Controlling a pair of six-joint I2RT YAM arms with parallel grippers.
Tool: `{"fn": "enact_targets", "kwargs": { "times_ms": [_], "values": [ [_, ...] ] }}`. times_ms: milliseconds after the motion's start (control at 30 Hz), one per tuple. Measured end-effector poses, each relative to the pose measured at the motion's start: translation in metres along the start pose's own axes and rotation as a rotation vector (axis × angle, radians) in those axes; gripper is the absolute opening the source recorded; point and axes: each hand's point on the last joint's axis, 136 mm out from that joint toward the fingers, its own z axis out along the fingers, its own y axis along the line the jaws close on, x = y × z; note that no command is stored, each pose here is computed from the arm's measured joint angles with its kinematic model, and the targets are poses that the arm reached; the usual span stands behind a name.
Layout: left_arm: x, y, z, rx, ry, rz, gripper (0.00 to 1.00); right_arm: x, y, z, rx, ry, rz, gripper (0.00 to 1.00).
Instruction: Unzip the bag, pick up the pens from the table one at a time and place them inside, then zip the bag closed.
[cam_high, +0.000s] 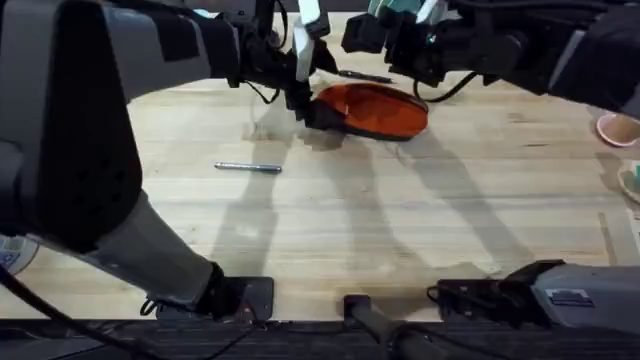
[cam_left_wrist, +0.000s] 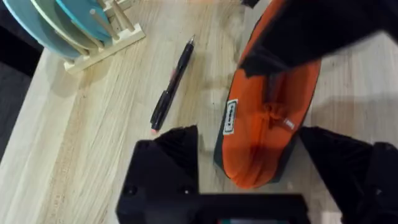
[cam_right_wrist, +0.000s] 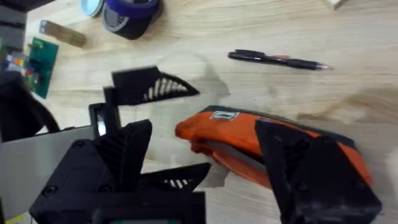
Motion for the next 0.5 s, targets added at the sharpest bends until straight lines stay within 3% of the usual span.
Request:
{"fn": "enact_targets", "kwargs": {
  "times_ms": [267,500],
  "values": [
    [0.002,-0.003,0.000,0.012,0.007,-0.014,0.995,-0.001,-0.019,-0.002,0.045,0.016,0.008,0.996],
    [0.006,-0.009,-0.009,0.027,0.027,-0.057,0.995,-0.006,-0.016,-0.010,0.035,-0.001,-0.088,0.996]
  ]
}}
